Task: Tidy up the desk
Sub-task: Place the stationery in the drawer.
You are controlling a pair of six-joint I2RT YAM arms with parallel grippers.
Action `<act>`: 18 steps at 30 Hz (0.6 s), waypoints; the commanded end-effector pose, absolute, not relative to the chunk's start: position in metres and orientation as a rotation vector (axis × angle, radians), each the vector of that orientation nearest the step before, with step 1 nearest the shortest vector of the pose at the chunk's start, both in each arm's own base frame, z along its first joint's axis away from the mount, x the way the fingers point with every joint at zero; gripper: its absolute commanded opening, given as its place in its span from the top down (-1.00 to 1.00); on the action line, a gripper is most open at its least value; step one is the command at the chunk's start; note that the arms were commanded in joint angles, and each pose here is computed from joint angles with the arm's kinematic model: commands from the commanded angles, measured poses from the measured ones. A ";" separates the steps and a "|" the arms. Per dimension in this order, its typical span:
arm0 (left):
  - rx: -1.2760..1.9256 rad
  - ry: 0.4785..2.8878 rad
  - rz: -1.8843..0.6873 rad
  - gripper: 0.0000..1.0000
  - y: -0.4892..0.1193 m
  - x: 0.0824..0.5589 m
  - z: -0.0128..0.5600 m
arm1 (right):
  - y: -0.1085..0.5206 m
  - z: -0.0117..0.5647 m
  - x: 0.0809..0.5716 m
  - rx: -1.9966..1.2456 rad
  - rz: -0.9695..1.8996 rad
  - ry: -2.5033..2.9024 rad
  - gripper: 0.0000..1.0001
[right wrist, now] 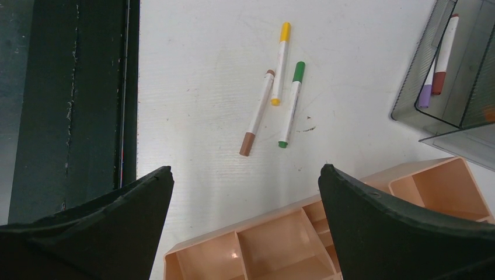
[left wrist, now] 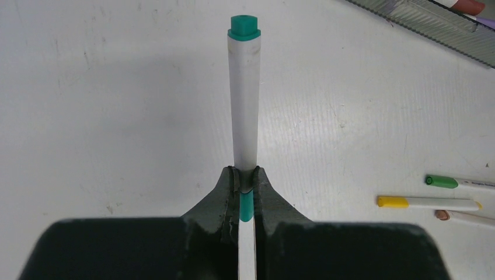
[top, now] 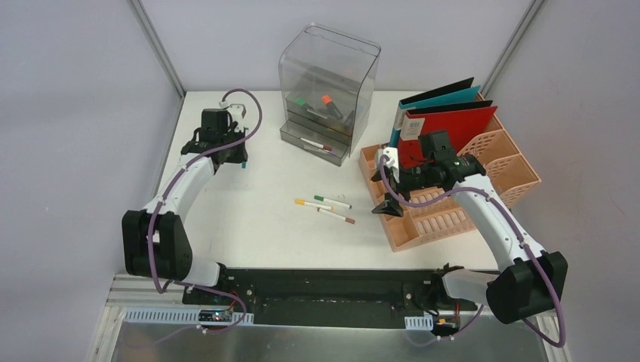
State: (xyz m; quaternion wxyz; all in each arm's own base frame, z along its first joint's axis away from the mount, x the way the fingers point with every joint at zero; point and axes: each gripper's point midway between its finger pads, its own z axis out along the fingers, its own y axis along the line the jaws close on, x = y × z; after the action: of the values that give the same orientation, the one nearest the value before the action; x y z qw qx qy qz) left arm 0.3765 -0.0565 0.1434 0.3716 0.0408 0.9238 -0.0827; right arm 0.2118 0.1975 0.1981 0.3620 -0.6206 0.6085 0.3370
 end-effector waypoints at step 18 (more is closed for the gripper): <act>-0.008 2.003 -0.226 1.00 -0.055 0.377 0.199 | 0.200 0.217 0.218 -1.598 0.837 1.479 -0.98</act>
State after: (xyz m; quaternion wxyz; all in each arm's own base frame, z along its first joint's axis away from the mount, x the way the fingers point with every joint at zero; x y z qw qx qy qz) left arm 0.3705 -0.0391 0.1759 0.4955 -0.0164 0.8665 -0.0578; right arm 0.2127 0.1967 0.1981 0.3627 -0.6193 0.6098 0.3363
